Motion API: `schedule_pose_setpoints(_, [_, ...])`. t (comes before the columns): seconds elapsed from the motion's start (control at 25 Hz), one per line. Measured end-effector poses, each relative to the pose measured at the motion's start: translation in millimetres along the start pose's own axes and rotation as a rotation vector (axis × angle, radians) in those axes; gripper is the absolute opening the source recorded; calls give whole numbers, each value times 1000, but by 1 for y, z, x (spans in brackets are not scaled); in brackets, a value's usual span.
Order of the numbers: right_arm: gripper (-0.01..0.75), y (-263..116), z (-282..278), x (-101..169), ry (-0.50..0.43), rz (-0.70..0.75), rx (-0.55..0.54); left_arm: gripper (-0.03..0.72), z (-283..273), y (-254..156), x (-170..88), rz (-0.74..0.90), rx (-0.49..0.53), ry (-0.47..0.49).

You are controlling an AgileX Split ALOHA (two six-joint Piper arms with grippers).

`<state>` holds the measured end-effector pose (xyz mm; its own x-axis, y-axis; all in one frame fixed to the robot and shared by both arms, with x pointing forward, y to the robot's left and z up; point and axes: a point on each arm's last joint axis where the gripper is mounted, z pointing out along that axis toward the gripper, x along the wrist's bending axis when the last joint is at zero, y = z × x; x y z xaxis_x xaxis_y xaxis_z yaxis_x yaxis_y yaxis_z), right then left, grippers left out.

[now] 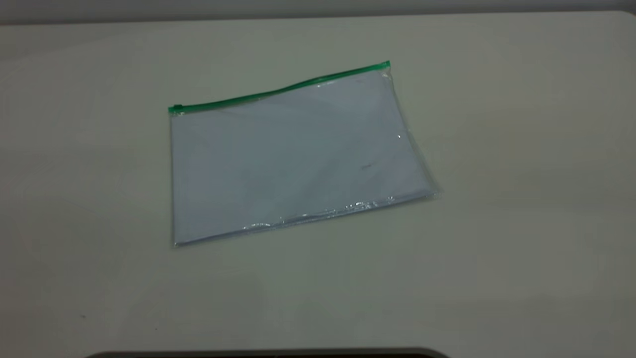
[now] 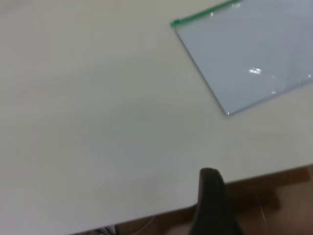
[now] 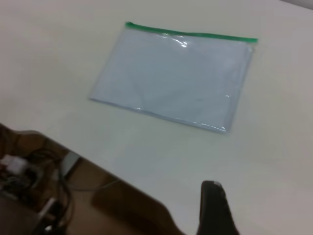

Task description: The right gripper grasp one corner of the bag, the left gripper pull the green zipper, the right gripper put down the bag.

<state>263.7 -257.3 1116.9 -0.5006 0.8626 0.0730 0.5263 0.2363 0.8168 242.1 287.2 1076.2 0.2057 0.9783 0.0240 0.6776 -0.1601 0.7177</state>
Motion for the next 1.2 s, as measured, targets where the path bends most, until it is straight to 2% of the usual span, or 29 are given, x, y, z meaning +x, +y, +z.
schedule_pose_setpoints(0.32, [526, -50, 6, 2, -108, -35, -27, 575, 29, -20, 1, -18, 116, -23])
schedule_pose_setpoints(0.72, [525, -85, 7, -10, -331, 23, -48, 575, 36, -23, 1, -23, 126, -24])
schedule_pose_setpoints(1.2, [524, -86, 6, -13, -363, 44, -62, 575, 36, -23, 2, -24, 122, -23])
